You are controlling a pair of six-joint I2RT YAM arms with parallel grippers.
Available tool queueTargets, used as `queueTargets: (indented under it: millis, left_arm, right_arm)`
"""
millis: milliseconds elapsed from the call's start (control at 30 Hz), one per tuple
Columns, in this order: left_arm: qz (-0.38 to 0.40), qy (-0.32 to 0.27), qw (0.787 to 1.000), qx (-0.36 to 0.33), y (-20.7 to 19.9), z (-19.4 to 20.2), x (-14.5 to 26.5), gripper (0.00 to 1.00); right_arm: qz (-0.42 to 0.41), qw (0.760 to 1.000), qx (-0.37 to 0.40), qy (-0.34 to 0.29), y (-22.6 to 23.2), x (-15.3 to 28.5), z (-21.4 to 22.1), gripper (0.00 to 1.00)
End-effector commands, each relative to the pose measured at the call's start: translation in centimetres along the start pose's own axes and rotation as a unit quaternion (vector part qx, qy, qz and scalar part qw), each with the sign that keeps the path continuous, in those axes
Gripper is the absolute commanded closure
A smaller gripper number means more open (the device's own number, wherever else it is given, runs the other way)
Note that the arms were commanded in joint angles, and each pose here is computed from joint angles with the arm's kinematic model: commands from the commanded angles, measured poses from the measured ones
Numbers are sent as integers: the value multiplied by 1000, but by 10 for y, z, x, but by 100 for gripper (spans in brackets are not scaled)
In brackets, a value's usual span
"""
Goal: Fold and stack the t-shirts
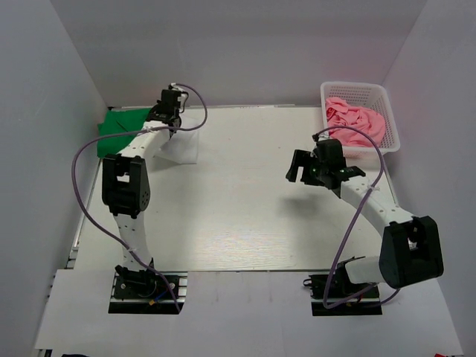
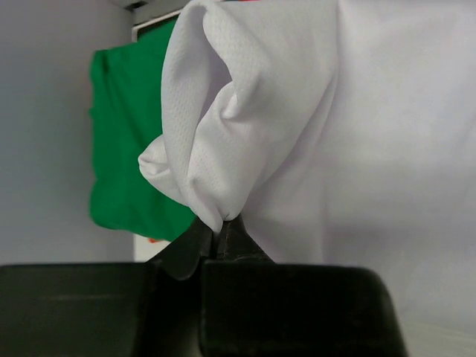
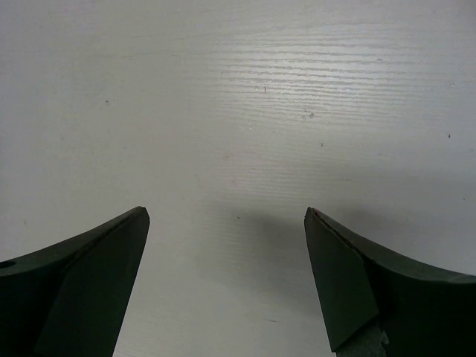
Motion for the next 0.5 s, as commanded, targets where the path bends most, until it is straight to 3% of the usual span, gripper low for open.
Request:
queueTargets:
  millis: [0,267,467]
  left_arm:
    - [-63,-47,997,0,65,-17,27,100]
    - [-111,-52,992,11,117,-15,22,100]
    - [-126,-67,989,33,144,-20,43,100]
  right_arm:
    - [-19,1000,-1,-7,11,-1,-16,9]
    - [-24,1000,-1,8,17,-8,-23,9]
    - [-22,1000,11,7,15,-6,-21,9]
Point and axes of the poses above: each gripper's point midway between its finger pads, its own x axis back along the fingers, its own y axis along the line the jaws close on, z = x × y, the point moved 10 cm from there along x, back along the fingers, and after that the axes turned 12 degrees about -x, right-handed, at the moved point
